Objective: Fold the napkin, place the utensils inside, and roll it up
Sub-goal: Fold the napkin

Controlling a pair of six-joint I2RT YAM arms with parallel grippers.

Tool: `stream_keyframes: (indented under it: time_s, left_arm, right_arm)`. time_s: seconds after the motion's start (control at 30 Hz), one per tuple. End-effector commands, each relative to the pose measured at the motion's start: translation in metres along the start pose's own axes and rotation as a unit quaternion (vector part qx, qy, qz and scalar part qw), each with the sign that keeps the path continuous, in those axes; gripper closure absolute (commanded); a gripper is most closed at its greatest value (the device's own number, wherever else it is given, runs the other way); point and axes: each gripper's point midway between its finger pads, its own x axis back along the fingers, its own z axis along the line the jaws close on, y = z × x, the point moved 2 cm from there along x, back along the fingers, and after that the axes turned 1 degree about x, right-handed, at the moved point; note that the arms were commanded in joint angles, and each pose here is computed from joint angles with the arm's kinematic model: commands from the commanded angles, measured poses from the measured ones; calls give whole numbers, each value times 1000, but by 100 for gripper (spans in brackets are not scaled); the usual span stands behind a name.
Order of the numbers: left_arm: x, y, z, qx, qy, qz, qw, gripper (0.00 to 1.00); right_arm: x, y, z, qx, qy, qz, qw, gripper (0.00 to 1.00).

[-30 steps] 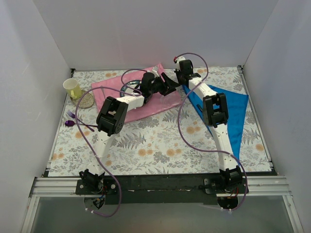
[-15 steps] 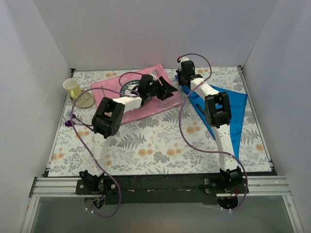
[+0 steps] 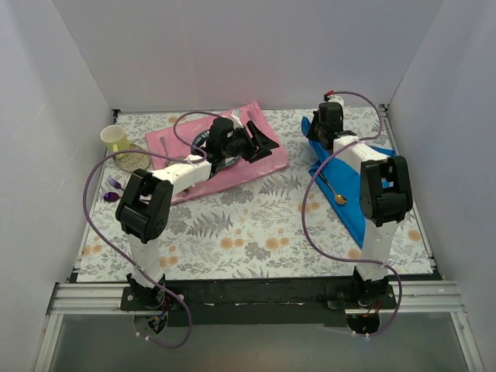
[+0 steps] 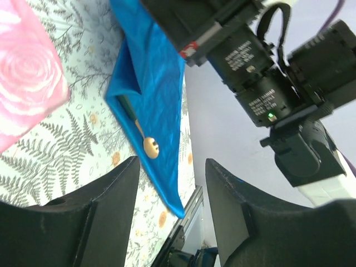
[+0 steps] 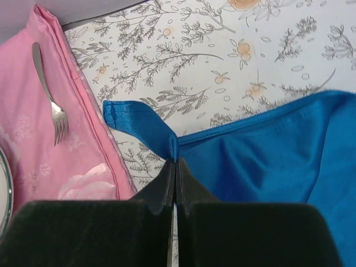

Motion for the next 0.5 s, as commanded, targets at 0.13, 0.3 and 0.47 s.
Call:
stream_keyframes:
  time_s: [0.13, 0.3, 0.47]
  left_arm:
    - [25, -22, -20, -19, -20, 22, 999, 50]
    - [20, -32, -19, -22, -32, 60, 997, 49]
    - [15, -36, -20, -27, -43, 85, 995, 47]
  right_arm:
    - [58, -7, -17, -158, -26, -65, 985, 99]
    - [86, -30, -41, -203, -65, -80, 974, 99]
    - [111, -50, -69, -263, -99, -88, 956, 99]
